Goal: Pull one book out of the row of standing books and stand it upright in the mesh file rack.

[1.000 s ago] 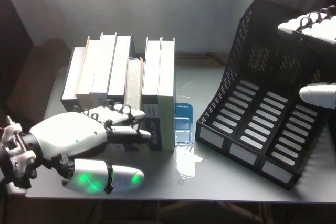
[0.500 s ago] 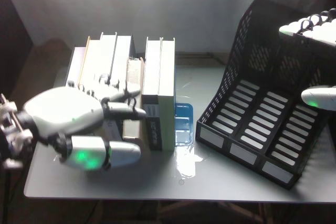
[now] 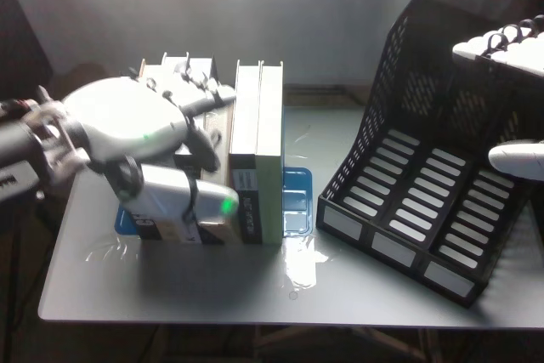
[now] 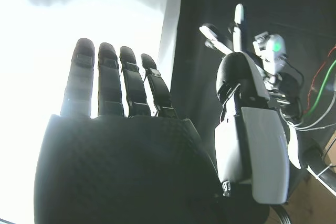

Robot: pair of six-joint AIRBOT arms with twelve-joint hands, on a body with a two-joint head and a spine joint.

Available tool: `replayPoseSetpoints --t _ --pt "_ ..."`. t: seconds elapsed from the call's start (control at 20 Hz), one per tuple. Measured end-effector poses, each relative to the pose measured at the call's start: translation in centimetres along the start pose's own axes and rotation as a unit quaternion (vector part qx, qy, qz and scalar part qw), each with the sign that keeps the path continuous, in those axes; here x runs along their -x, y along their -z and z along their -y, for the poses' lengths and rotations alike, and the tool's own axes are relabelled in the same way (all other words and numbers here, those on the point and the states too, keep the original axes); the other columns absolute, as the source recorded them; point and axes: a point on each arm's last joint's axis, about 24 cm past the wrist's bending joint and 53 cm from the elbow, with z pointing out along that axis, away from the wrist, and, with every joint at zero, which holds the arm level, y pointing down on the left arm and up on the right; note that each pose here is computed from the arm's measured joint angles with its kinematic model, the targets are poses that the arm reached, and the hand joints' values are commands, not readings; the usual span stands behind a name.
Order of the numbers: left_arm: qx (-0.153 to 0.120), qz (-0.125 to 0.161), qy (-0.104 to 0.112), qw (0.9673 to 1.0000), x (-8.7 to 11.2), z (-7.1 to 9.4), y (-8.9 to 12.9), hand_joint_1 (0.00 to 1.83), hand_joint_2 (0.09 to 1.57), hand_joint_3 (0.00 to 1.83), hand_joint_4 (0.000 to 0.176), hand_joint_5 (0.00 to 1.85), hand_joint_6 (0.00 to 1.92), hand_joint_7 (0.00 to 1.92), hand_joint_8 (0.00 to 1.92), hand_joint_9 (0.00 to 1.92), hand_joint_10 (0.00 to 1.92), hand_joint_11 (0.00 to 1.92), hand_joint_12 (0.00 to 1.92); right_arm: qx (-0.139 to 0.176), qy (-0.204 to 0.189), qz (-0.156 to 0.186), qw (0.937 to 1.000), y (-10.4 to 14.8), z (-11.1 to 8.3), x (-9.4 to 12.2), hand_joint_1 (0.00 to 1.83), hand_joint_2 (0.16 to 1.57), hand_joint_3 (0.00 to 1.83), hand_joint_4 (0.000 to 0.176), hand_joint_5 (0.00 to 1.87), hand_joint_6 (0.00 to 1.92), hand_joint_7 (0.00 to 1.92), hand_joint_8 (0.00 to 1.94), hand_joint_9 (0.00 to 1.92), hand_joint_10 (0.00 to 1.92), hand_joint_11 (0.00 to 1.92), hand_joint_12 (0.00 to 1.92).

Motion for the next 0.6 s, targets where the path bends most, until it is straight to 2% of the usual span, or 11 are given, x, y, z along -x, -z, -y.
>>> replayPoseSetpoints --t 0.15,0.2,0.25,0.45,0.6 --pt "0.014 -0.03 -0.008 0.9994 -2.1 -0.6 -1.1 0.0 1.14 0.0 0.0 0.95 0.08 0.05 0.01 0.0 0.0 0.0 0.0 -0.001 -0.001 0.001 1.0 0.0 0.1 0.1 0.32 1.25 0.0 0.0 0.0 0.0 0.0 0.0 0.0 0.0 0.0 0.0" --pt "0.022 -0.033 -0.009 0.9992 -2.2 -1.2 -1.3 0.0 1.15 0.0 0.0 0.8 0.02 0.01 0.0 0.0 0.0 0.0 0.0 -0.001 -0.001 0.001 1.0 0.0 0.1 0.1 0.33 1.25 0.0 0.0 0.0 0.0 0.0 0.0 0.0 0.0 0.0 0.0" --pt "0.031 -0.035 -0.006 0.9989 -2.2 -1.8 -1.4 0.0 1.15 0.0 0.0 0.76 0.0 0.05 0.02 0.0 0.0 0.0 0.0 -0.001 -0.001 0.001 1.0 0.0 0.1 0.1 0.33 1.25 0.0 0.0 0.0 0.0 0.0 0.0 0.0 0.0 0.0 0.0" --pt "0.031 -0.039 -0.014 0.9986 -2.6 -1.7 -2.0 0.0 1.15 0.0 0.0 0.73 0.0 0.04 0.01 0.0 0.0 0.0 0.0 -0.002 0.0 -0.002 1.0 0.1 0.2 -0.1 0.35 1.25 0.0 0.0 0.0 0.0 0.0 0.0 0.0 0.0 0.0 0.0" --pt "0.029 -0.041 -0.01 0.9987 -2.9 -1.8 -1.8 0.0 1.16 0.01 0.0 0.72 0.0 0.04 0.01 0.0 0.0 0.0 0.0 -0.003 -0.001 0.0 1.0 0.1 0.3 0.0 0.32 1.25 0.0 0.0 0.0 0.0 0.0 0.0 0.0 0.0 0.0 0.0"
